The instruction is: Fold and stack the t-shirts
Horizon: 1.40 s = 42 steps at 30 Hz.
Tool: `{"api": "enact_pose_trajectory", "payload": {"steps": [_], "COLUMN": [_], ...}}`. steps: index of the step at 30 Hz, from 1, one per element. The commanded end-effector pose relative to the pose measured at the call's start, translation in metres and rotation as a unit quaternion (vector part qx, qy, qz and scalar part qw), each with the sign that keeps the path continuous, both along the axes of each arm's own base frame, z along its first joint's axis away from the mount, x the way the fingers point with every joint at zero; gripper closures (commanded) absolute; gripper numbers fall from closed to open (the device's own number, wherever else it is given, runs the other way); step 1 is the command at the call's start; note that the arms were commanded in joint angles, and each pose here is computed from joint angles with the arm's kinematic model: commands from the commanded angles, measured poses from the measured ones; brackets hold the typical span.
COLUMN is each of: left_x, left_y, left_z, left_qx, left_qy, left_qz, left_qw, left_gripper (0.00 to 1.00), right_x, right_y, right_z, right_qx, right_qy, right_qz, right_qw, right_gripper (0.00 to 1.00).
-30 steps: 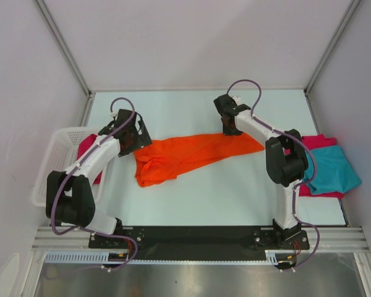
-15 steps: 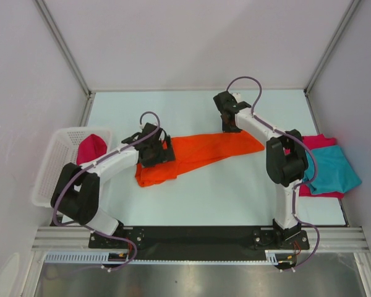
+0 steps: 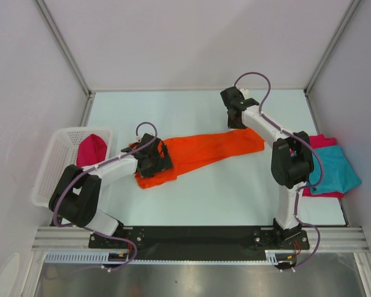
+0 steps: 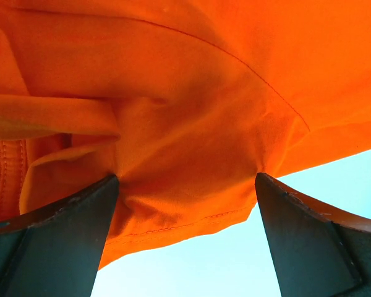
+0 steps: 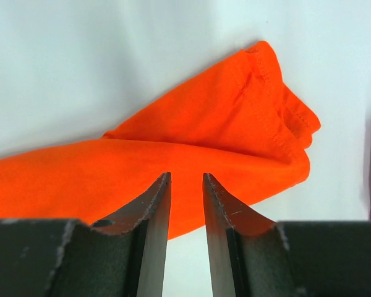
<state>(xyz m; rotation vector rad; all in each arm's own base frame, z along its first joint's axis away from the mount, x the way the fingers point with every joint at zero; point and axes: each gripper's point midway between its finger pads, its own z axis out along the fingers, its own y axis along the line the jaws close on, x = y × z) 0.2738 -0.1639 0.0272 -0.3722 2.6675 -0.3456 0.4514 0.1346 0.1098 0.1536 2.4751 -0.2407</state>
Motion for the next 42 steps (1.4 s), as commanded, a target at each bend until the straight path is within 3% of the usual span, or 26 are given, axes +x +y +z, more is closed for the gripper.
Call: {"api": "enact_pose_trajectory", "payload": {"steps": [1,5,9,21,31,42], "left_x": [-0.02,-0.015,0.005,0.099,0.145,0.183], "left_y": [0.015,0.028,0.051,0.104,0.104,0.098], "left_z": [-0.029,-0.037,-0.033,0.0,0.02,0.013], "left_qx": [-0.002,-0.052,-0.055,-0.092,-0.099,-0.104], "left_qy": [0.058,0.08,0.075,0.024,0.0,0.007], "left_qz": [0.044,0.088,0.116,0.194,0.184,0.155], "left_qw": [0.997,0.992,0.989,0.976,0.978,0.982], "left_gripper": [0.01,0.0,0.0,0.0,0.01,0.0], "right_x": [0.006,0.008,0.008,-0.003,-0.002,-0.011], "right_y": [-0.001,0.0,0.0,-0.004,-0.001,-0.005], "right_z": [0.032,0.036,0.044,0.068,0.068,0.065], "right_qx": [0.013,0.014,0.016,0.011,0.005,-0.001], "right_qy": [-0.033,-0.034,-0.038,-0.05,-0.046,-0.039], "right_qz": [-0.001,-0.003,-0.003,-0.005,-0.002,0.002], "right_qw": [0.999,0.999,0.999,0.999,0.999,0.999], "right_gripper": [0.67,0.68,0.67,0.67,0.67,0.67]}}
